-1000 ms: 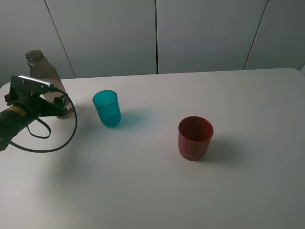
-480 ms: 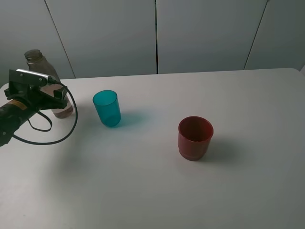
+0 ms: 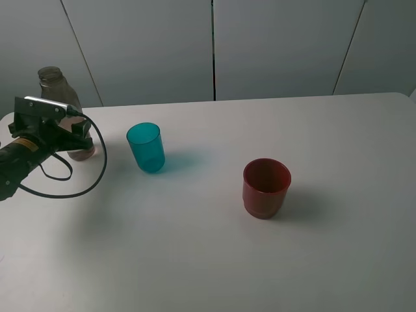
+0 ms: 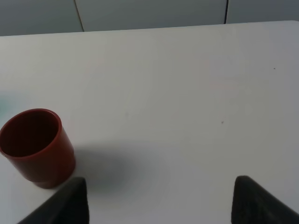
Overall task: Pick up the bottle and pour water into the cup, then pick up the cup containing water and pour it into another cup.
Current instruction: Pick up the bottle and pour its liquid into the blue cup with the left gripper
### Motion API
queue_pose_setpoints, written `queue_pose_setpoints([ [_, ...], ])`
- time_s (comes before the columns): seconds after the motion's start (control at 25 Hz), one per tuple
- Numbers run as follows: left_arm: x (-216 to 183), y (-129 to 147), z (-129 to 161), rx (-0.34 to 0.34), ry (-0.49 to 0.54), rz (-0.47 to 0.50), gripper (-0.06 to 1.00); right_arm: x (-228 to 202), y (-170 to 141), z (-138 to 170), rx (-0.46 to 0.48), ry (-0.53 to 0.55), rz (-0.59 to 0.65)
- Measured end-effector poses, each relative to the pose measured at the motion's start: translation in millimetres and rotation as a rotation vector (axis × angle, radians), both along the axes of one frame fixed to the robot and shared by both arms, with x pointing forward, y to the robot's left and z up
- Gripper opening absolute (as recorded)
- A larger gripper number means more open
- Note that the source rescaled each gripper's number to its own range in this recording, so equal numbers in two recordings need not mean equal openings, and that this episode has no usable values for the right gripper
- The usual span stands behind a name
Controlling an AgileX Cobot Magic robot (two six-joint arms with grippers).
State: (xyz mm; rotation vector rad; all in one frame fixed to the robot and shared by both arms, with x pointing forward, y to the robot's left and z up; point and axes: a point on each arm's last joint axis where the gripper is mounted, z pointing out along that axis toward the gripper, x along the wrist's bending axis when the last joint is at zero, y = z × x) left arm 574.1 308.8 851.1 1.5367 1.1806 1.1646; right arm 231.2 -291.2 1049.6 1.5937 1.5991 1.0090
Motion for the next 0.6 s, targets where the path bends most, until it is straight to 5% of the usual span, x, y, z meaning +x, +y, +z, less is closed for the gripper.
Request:
queue_pose_setpoints([
  [0.6, 0.3, -0.2, 3.3, 0.007, 0.004, -0.004, 0.09, 0.0, 0.0, 0.0, 0.0, 0.0, 0.0],
])
